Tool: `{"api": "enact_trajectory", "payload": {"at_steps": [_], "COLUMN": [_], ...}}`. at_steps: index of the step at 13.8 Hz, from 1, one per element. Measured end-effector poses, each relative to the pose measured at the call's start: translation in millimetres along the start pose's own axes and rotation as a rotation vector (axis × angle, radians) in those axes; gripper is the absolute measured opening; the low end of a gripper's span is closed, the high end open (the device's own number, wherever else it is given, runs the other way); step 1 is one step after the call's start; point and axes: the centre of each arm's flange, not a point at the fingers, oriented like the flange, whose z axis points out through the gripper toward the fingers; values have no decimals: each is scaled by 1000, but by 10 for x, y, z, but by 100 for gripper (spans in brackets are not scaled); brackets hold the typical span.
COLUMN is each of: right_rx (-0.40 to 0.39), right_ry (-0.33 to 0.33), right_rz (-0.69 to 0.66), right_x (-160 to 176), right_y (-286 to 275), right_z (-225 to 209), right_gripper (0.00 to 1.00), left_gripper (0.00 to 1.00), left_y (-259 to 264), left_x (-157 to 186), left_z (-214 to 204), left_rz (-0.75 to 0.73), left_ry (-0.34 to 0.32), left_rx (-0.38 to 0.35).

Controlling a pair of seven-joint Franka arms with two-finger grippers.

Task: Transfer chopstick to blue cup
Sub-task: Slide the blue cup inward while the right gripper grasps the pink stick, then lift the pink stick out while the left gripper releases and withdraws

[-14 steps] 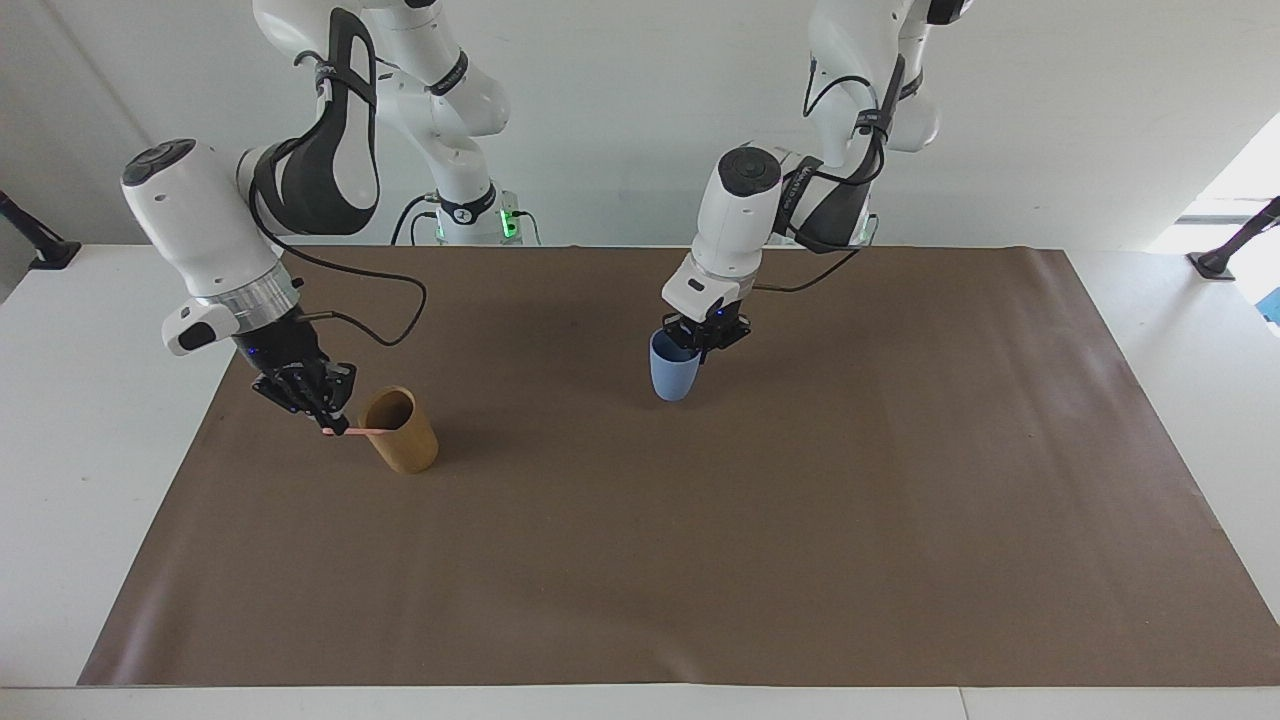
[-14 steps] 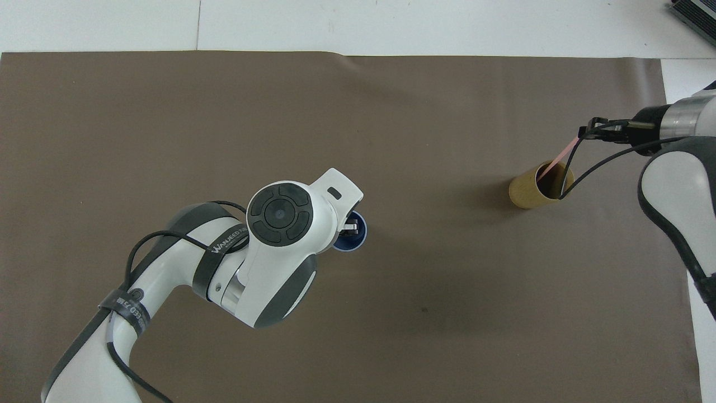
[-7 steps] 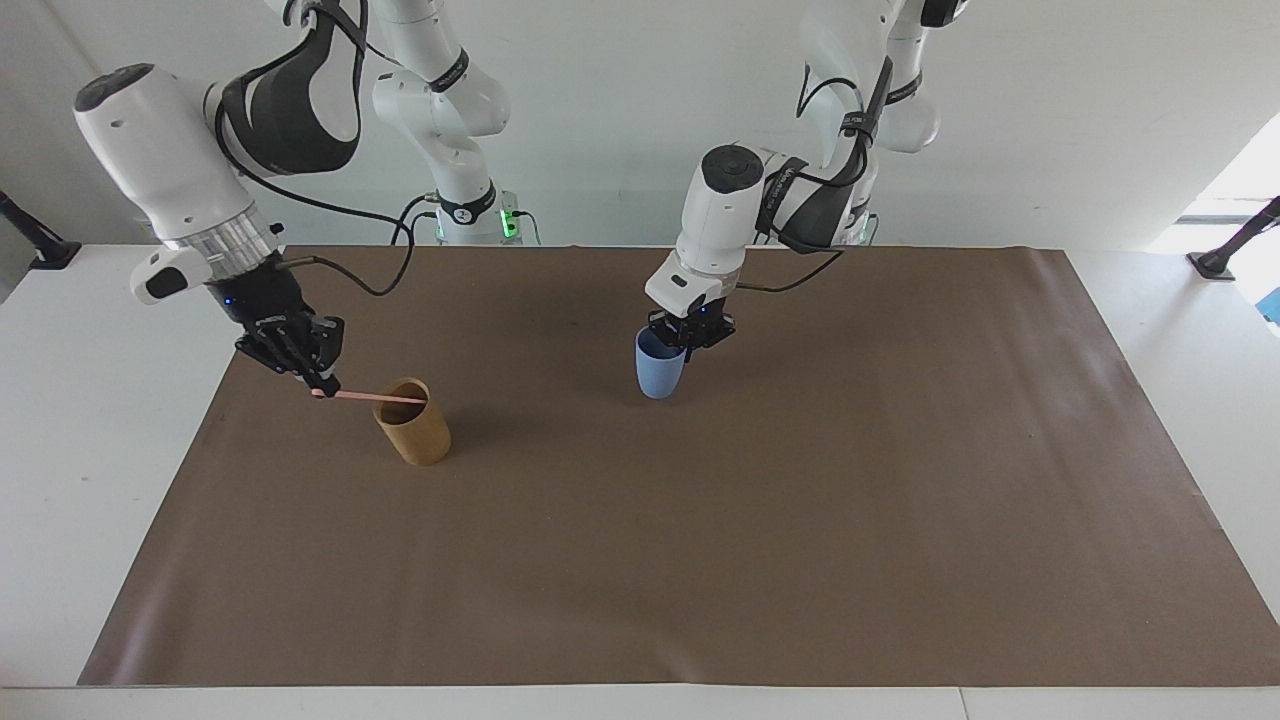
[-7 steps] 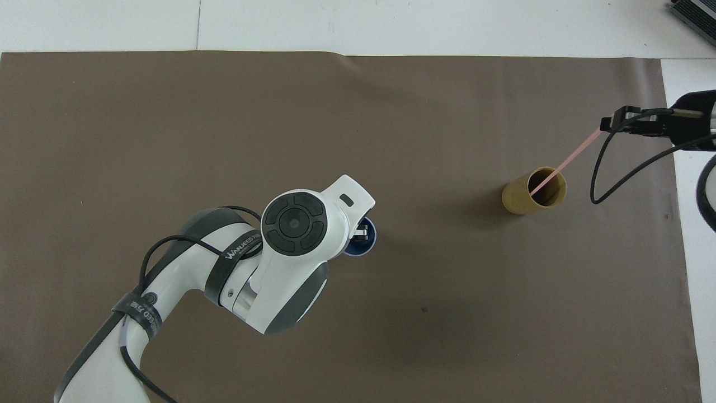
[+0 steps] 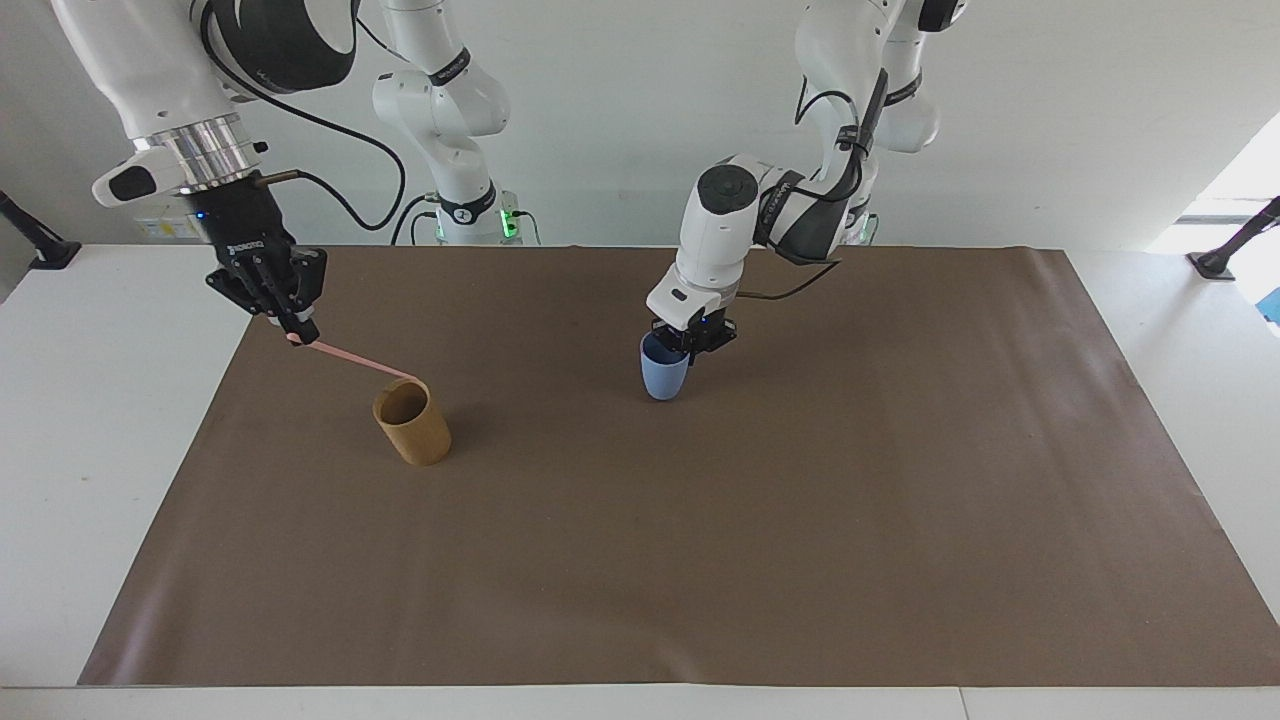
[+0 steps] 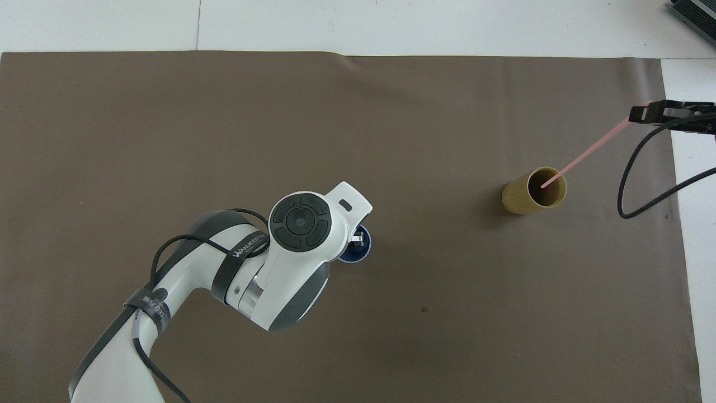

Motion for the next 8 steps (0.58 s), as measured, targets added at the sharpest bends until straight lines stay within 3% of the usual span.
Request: {"api": "enact_trajectory", "payload": {"at_steps": [3,4,8], "right_rx": [3,0,28], "right_ry": [-14,-21,-24], "right_rz": [-78,-114,-202], "right_x": [-33,-57,-146], "right_y": [-295,-459,-981], "right_z": [71,107,190], "right_gripper": [9,9,9], "left_gripper": [5,12,63], "left_y": [-15,-15,-44], "left_x": [-16,-18,-11], "left_z": [36,39,40], "left_rz": [-6,-9,-21], "left_ry": [-7,-7,-17], "left_rx": [5,5,14]}}
